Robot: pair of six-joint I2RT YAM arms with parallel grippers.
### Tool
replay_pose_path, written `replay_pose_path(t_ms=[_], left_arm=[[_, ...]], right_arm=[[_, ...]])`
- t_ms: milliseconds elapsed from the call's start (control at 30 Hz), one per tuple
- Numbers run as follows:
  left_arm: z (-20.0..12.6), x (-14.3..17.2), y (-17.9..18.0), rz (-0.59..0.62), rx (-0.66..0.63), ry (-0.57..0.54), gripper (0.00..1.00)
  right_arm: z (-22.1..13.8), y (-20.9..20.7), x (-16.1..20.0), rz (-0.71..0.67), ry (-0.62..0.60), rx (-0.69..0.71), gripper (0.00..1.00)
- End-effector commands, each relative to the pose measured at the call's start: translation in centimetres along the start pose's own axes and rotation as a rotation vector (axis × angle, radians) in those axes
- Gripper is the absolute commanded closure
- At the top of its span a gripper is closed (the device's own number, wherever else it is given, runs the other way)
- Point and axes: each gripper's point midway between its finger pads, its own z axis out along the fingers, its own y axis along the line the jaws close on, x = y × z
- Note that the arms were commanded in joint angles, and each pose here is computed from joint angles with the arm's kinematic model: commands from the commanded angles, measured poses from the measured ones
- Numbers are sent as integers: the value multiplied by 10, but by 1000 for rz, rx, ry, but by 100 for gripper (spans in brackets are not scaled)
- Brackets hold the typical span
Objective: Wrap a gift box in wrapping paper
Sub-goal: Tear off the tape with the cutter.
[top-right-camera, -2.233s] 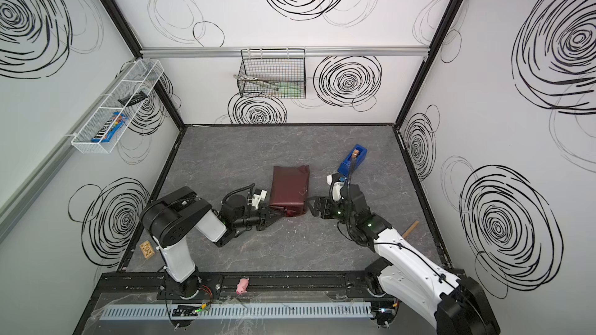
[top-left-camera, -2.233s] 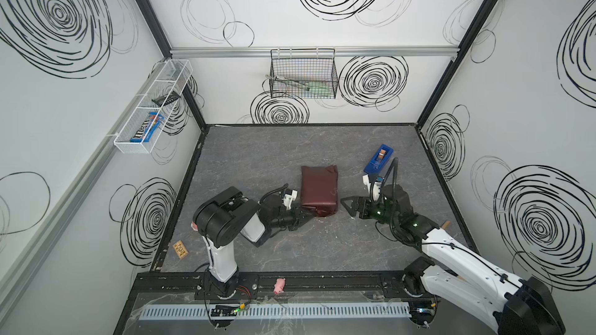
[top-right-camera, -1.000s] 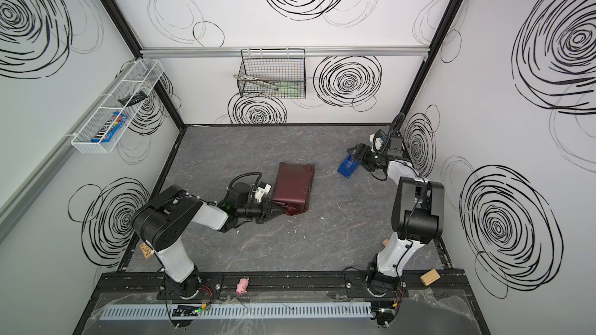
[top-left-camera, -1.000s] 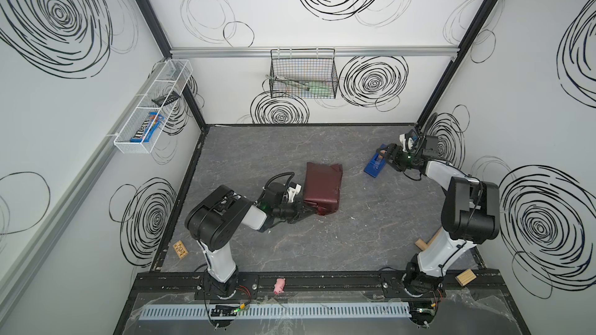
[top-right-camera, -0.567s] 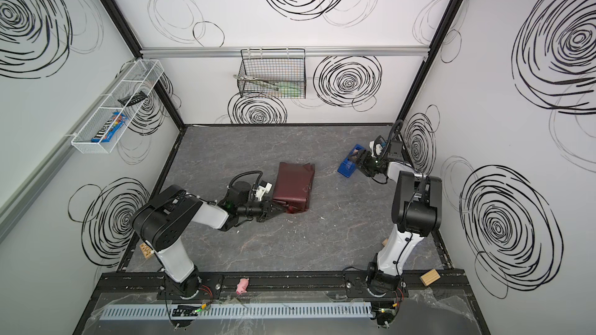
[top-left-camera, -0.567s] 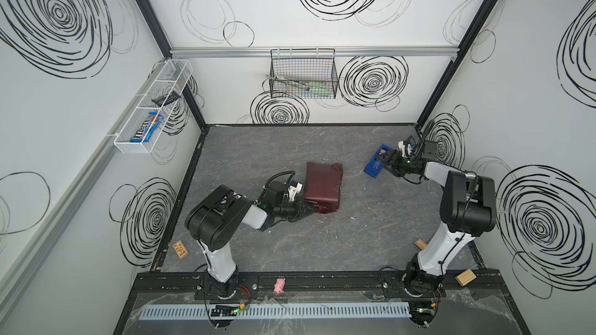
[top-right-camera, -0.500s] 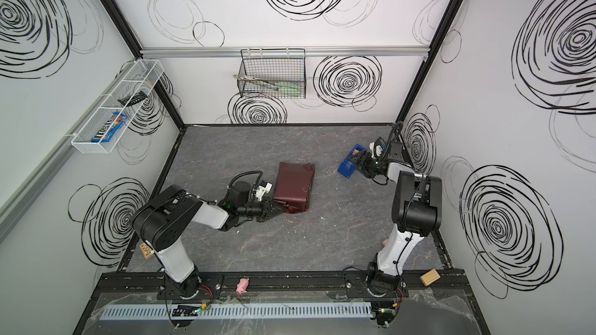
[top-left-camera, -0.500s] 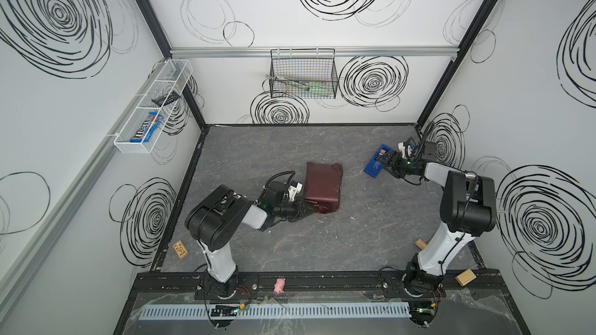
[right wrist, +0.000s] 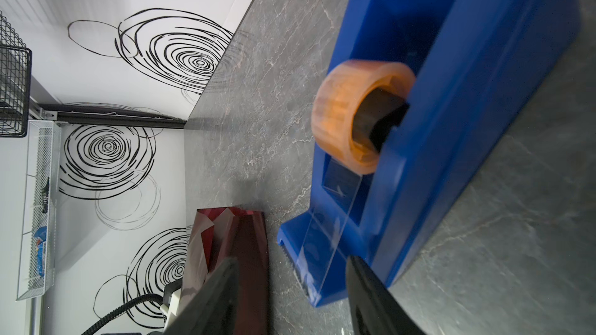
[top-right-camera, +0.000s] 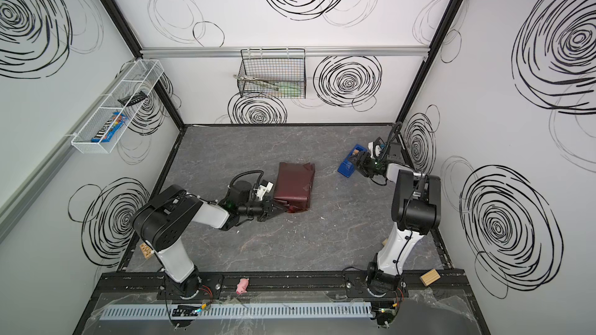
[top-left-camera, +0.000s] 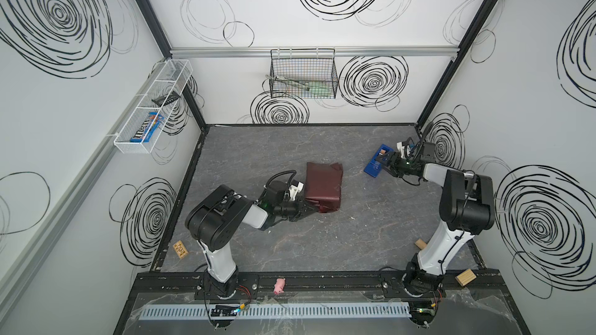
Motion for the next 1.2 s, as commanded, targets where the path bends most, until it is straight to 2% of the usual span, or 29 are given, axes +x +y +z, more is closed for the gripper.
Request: replay_pose_path(t_ms=[0, 100, 467, 767, 1100, 1167], left_arm=[[2, -2, -11, 51, 35, 7, 100], [2, -1, -10, 51, 32, 10, 100], [2, -1, -9, 58, 22, 12, 100], [3, -1, -6, 55, 13, 18, 100], [4, 0, -3, 52, 4, 21, 100], [4, 0, -3, 52, 5, 22, 100]], right_arm=[[7, -6, 2, 11, 12, -24, 44], [11, -10, -1, 17, 16, -28, 47], [15, -21, -16, 34, -11, -68, 49], [14, -32, -19, 54, -18, -91, 62], [21, -32, -16, 72, 0, -134, 69], [21, -33, -17, 73, -2, -135, 73]])
